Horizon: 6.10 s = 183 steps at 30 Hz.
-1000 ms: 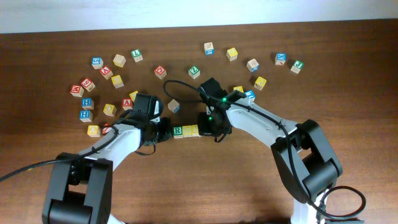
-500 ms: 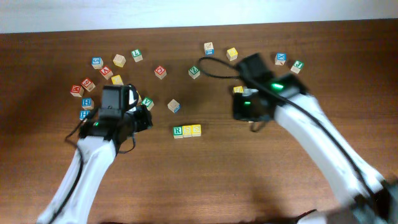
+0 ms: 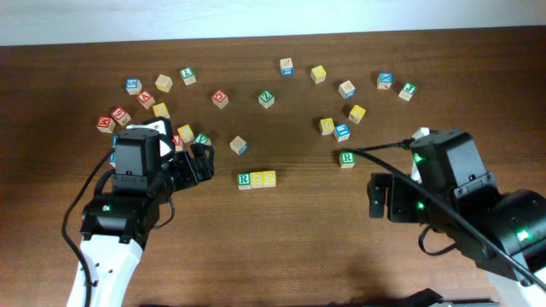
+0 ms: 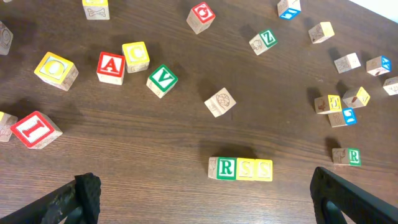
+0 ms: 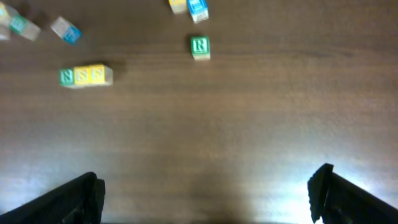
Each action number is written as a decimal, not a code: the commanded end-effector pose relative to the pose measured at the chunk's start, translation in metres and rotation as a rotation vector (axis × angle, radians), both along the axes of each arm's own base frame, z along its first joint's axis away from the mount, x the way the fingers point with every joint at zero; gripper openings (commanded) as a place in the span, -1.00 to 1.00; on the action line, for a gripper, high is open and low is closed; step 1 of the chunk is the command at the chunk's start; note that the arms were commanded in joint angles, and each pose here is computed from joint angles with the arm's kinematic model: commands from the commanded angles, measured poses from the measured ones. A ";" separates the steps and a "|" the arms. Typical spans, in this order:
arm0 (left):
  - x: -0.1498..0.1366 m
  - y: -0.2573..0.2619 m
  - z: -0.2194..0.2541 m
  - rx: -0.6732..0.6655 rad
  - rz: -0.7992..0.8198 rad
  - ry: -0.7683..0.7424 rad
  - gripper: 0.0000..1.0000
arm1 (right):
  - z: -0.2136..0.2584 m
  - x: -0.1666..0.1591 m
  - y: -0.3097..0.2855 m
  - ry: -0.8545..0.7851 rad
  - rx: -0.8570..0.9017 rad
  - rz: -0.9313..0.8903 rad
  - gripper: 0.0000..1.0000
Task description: Spell out RSS
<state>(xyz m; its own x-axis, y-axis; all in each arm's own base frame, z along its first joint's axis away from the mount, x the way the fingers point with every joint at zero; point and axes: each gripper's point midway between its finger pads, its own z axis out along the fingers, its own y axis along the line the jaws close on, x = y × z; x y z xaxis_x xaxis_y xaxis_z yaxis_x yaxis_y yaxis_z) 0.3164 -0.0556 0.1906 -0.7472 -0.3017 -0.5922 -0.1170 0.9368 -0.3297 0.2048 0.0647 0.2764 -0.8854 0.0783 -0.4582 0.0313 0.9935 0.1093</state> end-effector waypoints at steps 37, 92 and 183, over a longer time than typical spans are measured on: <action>0.002 0.003 0.004 0.020 -0.001 -0.015 0.98 | 0.016 -0.007 -0.020 -0.090 -0.053 -0.046 0.97; 0.002 0.003 0.004 0.020 -0.001 -0.014 0.98 | 0.061 -0.075 -0.067 -0.394 0.006 -0.144 0.97; 0.002 0.003 0.004 0.020 -0.001 -0.014 0.98 | -0.120 0.041 -0.052 -1.018 -0.094 0.055 0.97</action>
<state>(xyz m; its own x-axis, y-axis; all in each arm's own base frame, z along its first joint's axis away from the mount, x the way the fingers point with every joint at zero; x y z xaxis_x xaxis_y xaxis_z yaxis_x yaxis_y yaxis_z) 0.3159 -0.0550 0.1902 -0.7479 -0.3017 -0.5913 -0.1199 0.9375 -0.3267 0.2462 0.0076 0.1586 -0.0718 -0.0062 -0.9974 -0.0545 0.9985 -0.0023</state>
